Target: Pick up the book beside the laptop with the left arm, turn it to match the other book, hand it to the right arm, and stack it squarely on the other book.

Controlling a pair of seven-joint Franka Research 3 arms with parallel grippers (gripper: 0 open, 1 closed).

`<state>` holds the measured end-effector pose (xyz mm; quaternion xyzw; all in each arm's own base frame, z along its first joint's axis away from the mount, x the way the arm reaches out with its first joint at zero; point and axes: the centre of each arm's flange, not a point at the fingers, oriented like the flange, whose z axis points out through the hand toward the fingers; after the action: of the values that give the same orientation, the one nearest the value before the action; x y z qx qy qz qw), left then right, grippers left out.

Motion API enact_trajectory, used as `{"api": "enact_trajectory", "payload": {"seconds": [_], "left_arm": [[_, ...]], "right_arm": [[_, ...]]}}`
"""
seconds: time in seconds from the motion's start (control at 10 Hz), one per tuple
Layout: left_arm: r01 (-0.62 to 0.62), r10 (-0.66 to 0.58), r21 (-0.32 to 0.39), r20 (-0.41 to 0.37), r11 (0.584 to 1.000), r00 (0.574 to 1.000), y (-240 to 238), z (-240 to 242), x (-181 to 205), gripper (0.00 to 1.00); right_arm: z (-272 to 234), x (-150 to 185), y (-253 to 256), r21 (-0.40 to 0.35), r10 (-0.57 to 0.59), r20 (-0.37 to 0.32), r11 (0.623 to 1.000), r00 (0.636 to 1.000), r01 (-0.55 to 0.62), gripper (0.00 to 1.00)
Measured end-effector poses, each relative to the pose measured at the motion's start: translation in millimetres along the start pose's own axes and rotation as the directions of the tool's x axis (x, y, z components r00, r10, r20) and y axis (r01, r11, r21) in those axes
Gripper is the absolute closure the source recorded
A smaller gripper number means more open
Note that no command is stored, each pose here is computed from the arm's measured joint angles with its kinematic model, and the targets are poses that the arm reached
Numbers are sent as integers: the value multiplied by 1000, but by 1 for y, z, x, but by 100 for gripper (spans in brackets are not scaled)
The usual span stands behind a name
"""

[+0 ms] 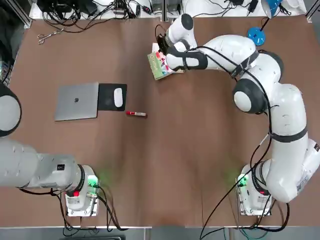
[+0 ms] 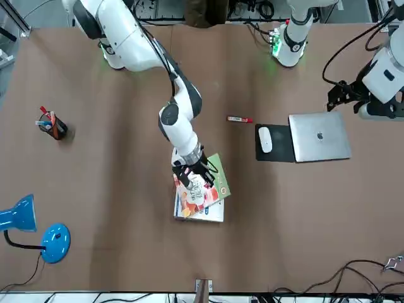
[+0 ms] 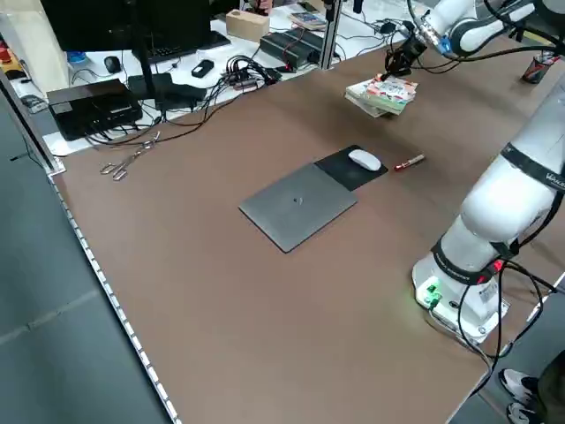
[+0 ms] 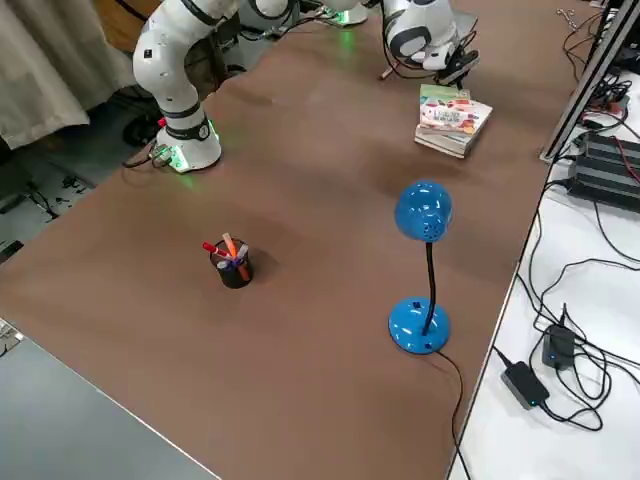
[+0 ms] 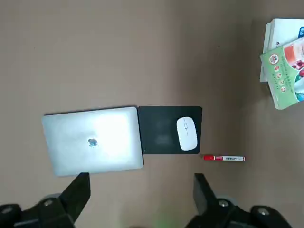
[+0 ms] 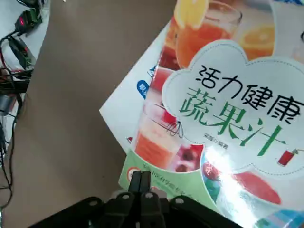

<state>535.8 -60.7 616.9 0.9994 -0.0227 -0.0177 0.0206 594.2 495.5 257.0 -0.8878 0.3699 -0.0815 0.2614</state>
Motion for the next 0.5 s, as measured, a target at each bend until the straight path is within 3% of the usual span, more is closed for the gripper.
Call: {"api": "enact_trajectory", "payload": {"seconds": [0.5], "left_arm": [[5,-5,-2,-8,1000,1000,0,-1,-5,2]], "right_arm": [[27,-12,12,6,-7,6,1000,1000,7,99]]}}
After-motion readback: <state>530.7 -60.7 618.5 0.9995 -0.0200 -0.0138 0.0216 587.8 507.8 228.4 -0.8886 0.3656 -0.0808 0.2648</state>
